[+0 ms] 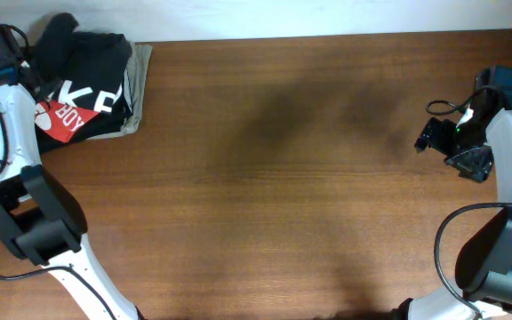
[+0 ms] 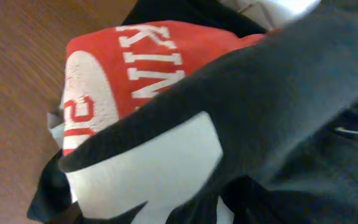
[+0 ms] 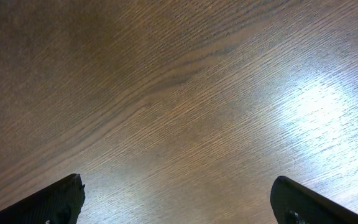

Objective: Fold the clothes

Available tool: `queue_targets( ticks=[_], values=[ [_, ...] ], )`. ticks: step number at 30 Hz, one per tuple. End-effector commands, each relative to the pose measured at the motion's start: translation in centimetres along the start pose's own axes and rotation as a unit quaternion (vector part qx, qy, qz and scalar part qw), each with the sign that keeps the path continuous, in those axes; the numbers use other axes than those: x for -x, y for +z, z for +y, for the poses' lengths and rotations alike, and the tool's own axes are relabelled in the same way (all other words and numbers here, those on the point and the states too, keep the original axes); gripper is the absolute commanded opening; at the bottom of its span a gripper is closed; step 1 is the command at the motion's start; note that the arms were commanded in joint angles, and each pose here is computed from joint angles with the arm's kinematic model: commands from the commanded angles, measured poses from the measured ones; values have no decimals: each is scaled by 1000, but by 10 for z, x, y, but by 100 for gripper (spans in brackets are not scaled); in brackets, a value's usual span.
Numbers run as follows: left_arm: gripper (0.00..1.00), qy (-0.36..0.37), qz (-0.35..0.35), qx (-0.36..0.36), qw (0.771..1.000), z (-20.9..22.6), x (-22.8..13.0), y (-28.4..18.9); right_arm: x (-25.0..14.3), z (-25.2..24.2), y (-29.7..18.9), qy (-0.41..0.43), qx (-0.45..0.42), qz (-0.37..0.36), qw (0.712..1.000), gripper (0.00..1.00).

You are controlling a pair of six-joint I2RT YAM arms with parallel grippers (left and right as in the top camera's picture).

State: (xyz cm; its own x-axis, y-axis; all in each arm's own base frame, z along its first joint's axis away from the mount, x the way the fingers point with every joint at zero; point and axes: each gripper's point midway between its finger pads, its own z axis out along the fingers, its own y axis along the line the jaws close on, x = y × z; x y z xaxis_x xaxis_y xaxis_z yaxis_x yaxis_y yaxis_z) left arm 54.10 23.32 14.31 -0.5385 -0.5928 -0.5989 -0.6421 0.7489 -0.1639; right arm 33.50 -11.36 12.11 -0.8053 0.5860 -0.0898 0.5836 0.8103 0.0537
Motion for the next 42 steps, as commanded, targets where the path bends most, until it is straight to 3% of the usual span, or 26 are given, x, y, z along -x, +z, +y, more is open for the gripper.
queue_targets(
  ticks=[1,4,5,6,8,9,12,15,18,21,22,25,29,31,33,35,39,42],
  values=[
    [59,-24,-12,26,999,36,22,-6,5,-1,-6,3,-3,-12,1000,99],
    [58,-31,4,39,999,51,16,-5,5,-1,-6,3,-3,-12,1000,99],
    [45,-31,10,42,999,53,13,-4,5,-1,-6,3,-3,-12,1000,99],
    [39,-28,15,44,999,54,11,-3,5,-1,-6,3,-3,-12,1000,99],
    [7,-27,30,61,997,62,2,2,5,-1,-6,3,-3,-12,1000,98],
    [1,-24,42,90,995,72,-6,5,5,-1,-6,3,-3,-12,1000,99],
    [1,-17,28,173,984,102,-2,-7,5,-1,-6,3,-3,-12,1000,99],
    [0,-19,8,169,985,97,12,-32,5,-1,-6,3,-3,-12,1000,99],
    [0,-20,-62,120,991,63,48,-86,5,-1,-6,3,-3,-12,1000,99],
    [0,12,-107,-1,994,1,70,-119,5,-1,-6,3,-3,-12,1000,99],
    [0,27,-116,-42,992,-22,72,-118,5,-1,-6,3,-3,-12,1000,99],
    [0,42,-113,-56,991,-48,63,-87,5,-1,-6,3,-3,-12,1000,99],
    [1,49,-70,-43,995,-48,33,-12,5,-1,-6,3,-3,-12,1000,99],
    [8,62,-55,1,997,-29,17,30,5,-1,-6,3,-3,-12,1000,99],
    [8,72,-56,101,991,12,11,53,5,-1,-6,3,-3,-12,1000,99],
    [8,101,-41,125,986,30,4,66,5,-1,-6,3,-3,-12,1000,99],
    [8,92,-31,161,982,60,6,62,5,-1,-6,3,-3,-12,1000,99],
    [9,78,-88,170,978,57,48,14,5,-1,-6,3,-3,-12,1000,99]
  ],
)
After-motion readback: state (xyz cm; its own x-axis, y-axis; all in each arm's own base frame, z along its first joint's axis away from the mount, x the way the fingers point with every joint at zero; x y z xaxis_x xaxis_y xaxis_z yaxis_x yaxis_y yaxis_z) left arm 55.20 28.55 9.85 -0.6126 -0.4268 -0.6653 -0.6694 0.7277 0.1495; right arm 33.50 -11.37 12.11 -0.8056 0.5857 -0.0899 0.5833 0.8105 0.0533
